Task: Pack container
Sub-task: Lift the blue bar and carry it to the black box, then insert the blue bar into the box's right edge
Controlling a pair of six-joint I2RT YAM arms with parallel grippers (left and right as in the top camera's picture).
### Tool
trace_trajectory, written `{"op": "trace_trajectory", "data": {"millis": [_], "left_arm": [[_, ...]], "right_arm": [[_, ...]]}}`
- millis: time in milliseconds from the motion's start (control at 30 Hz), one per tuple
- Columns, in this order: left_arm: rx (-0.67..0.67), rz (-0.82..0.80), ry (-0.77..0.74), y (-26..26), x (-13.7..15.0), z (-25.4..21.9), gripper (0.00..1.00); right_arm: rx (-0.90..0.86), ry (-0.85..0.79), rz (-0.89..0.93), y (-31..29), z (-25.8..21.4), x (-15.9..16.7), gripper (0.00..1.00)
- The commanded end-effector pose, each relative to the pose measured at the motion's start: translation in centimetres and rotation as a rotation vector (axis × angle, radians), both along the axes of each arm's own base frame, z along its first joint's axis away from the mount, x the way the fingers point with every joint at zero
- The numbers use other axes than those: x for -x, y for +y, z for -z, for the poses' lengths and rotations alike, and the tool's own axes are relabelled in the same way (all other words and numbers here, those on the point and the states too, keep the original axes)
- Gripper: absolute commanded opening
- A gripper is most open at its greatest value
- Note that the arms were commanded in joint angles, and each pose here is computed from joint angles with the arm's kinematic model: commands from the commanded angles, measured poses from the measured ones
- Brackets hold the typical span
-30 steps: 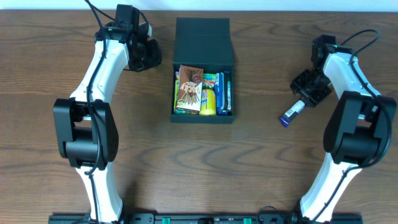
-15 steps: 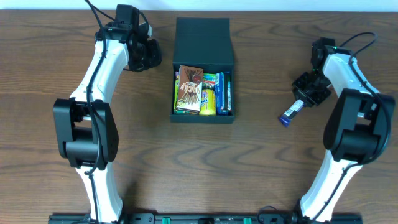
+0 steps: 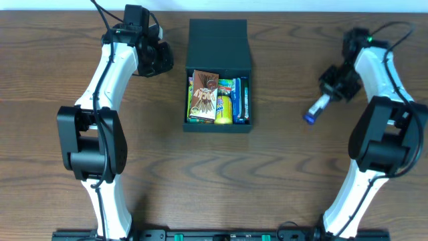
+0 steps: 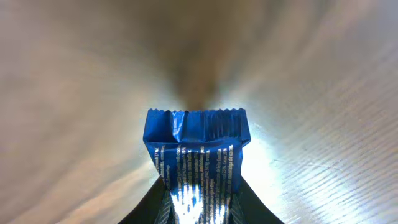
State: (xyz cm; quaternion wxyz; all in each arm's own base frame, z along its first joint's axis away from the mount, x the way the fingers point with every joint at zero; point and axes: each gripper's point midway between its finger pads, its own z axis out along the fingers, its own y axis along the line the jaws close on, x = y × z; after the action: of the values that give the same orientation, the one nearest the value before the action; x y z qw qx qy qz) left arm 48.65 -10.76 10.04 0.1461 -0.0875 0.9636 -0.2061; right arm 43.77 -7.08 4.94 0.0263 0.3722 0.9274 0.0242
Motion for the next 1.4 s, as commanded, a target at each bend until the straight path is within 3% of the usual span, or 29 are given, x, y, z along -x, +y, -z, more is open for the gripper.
{"op": "trace_trajectory", "data": {"millis": [0, 233, 500, 833, 1367], "left_arm": [[-0.023, 0.009, -0.022, 0.5, -0.4, -0.3, 0.06], [-0.023, 0.009, -0.022, 0.5, -0.4, -0.3, 0.06], [-0.023, 0.009, -0.021, 0.5, -0.3, -0.3, 0.06], [-0.023, 0.009, -0.022, 0.5, -0.3, -0.3, 0.06], [-0.022, 0.008, -0.03, 0.4, -0.5, -0.4, 0.06]], "right_arm": [[-0.092, -0.16, -0.127, 3.3, -4.6, -3.8, 0.17], [-0.226, -0.371, -0.37, 13.9, -11.6, -7.4, 0.19], [-0.231, -0.378, -0.605, 23.2, -12.0, -5.6, 0.22], [-0.221, -0.318, -0.789, 27.4, -11.3, -2.5, 0.24], [-0.231, -0.245, -0.845, 29.1, -10.8, 0.0, 0.25]]}}
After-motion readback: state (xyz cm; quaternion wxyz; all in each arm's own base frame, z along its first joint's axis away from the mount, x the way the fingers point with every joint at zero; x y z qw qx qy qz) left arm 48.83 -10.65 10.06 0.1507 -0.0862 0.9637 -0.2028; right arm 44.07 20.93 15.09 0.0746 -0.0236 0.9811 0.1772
